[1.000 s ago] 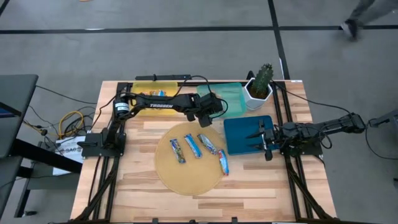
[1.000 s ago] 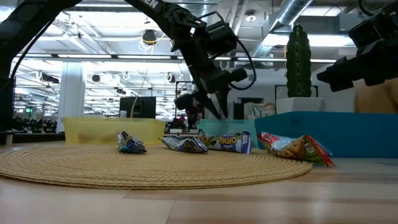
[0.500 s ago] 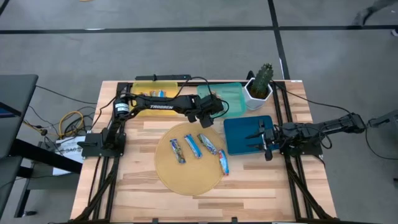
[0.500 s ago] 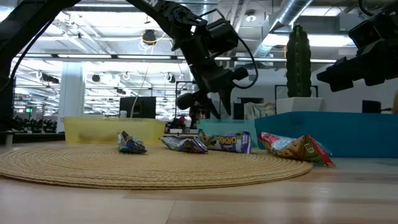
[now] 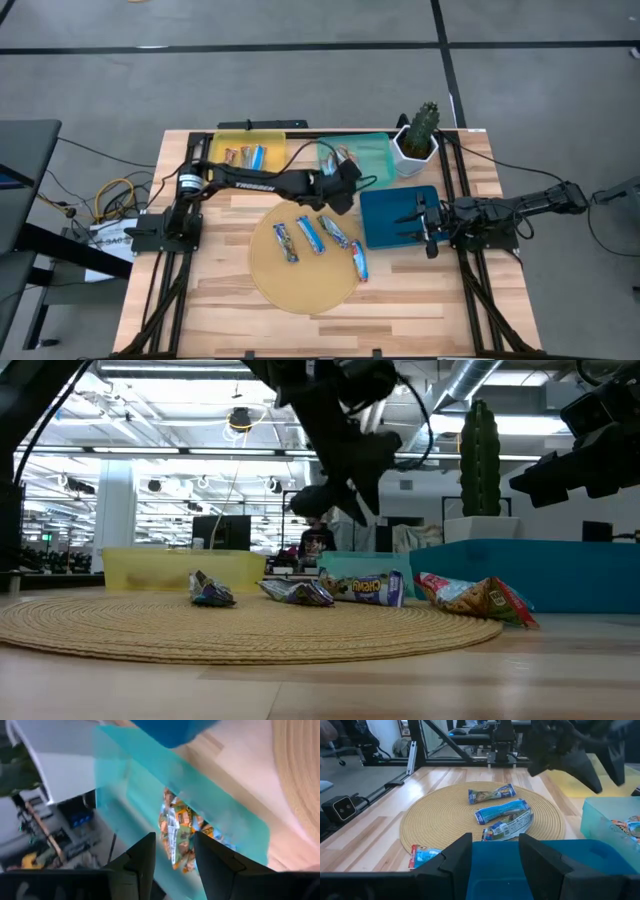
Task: Pick and place Granola Bars by type
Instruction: Put the red granola bar into the yellow bin
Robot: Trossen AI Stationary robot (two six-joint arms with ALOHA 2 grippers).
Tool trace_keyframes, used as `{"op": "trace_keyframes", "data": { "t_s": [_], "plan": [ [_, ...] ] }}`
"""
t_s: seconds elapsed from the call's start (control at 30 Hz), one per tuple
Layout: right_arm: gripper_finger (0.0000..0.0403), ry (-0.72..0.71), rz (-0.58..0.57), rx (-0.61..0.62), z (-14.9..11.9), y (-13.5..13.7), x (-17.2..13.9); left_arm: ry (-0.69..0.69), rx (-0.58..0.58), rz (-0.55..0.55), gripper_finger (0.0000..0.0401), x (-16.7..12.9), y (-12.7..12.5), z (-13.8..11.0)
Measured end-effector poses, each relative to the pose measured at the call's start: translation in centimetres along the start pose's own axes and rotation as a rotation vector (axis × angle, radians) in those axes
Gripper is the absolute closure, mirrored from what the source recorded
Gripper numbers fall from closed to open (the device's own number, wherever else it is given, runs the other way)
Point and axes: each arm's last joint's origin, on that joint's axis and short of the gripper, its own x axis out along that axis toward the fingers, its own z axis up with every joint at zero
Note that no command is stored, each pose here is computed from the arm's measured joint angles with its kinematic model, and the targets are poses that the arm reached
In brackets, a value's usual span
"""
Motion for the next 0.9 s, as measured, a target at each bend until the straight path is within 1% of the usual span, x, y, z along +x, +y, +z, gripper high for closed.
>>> {"op": "trace_keyframes", "data": {
  "t_s": [0.23, 0.47, 0.7, 0.9],
  "plan": [
    [0.0249, 0.0, 0.0, 0.0, 0.0, 0.0, 0.0, 0.028, -0.172, 0.066, 0.0274, -2.6, -0.5, 2.6],
    [0.0249, 0.0, 0.0, 0.0, 0.0, 0.0, 0.0, -0.059, -0.309, 0.061, 0.0274, -4.8, -1.4, 5.2],
    [0.0249, 0.0, 0.0, 0.0, 0.0, 0.0, 0.0, -0.225, -0.402, -0.035, 0.0274, -6.7, -2.7, 7.8],
    [0.0249, 0.0, 0.0, 0.0, 0.0, 0.0, 0.0, -0.367, -0.47, -0.153, 0.0274, -8.2, -3.9, 9.7]
  ]
}}
